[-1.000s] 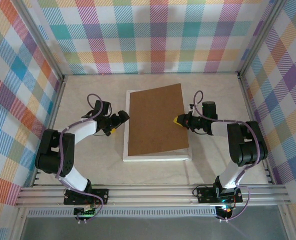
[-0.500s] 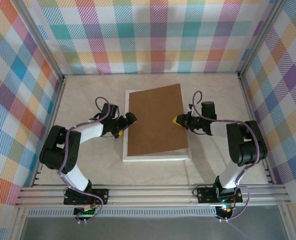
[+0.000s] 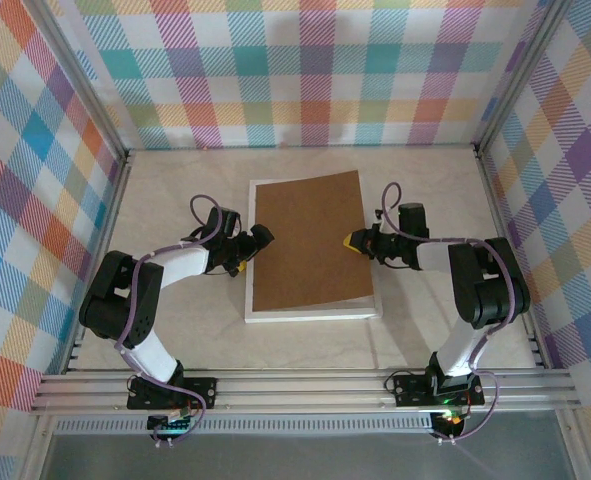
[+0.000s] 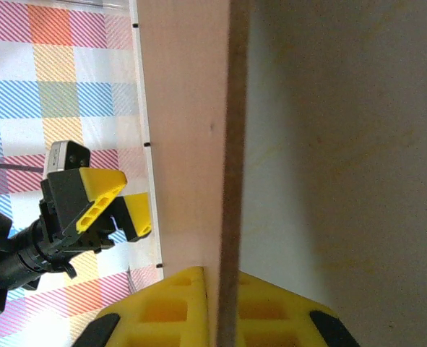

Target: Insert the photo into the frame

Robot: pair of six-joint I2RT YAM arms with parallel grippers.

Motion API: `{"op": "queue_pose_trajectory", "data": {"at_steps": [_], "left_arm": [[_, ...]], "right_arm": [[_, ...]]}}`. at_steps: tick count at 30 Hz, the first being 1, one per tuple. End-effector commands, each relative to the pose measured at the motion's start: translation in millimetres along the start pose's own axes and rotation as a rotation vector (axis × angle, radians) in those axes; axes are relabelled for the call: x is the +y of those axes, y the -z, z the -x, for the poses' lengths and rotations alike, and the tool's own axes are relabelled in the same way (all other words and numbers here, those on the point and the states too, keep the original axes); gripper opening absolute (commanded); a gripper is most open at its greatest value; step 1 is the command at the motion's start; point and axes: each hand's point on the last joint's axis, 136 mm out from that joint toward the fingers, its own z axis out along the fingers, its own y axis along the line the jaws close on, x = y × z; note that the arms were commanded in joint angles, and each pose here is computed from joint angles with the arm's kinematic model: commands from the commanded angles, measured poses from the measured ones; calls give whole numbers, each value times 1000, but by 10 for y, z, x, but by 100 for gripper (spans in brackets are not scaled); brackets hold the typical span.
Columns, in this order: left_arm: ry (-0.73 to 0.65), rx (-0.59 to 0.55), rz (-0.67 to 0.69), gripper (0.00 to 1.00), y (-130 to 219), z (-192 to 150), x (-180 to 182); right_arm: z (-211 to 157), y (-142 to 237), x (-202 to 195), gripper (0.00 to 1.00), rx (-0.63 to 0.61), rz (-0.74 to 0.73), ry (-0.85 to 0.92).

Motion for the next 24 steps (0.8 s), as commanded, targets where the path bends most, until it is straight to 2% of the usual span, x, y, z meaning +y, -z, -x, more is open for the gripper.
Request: {"op": "queue_pose_trajectory", "data": {"at_steps": [1,4,6,9,24], "left_arm": [[-33,94,-112,100,-9,-279,-305],[-29,93,-100,100,-18,-277,-276],[-29,89,-97,100,-18,-269,-276],[-32,82,-100,100,-5,-244,-303],[-54,70,-86,100,46,-191,-318]], "right_arm": [[-241,-176,-634,4,-6,-315,-62],[-228,-129,-647,13,-17,-356,-61],[-212,-78,-660,26,-24,-395,-57],[-197,-25,-652,36,-31,-439,-44],[-86,226,-475,61,-42,-641,61]]}}
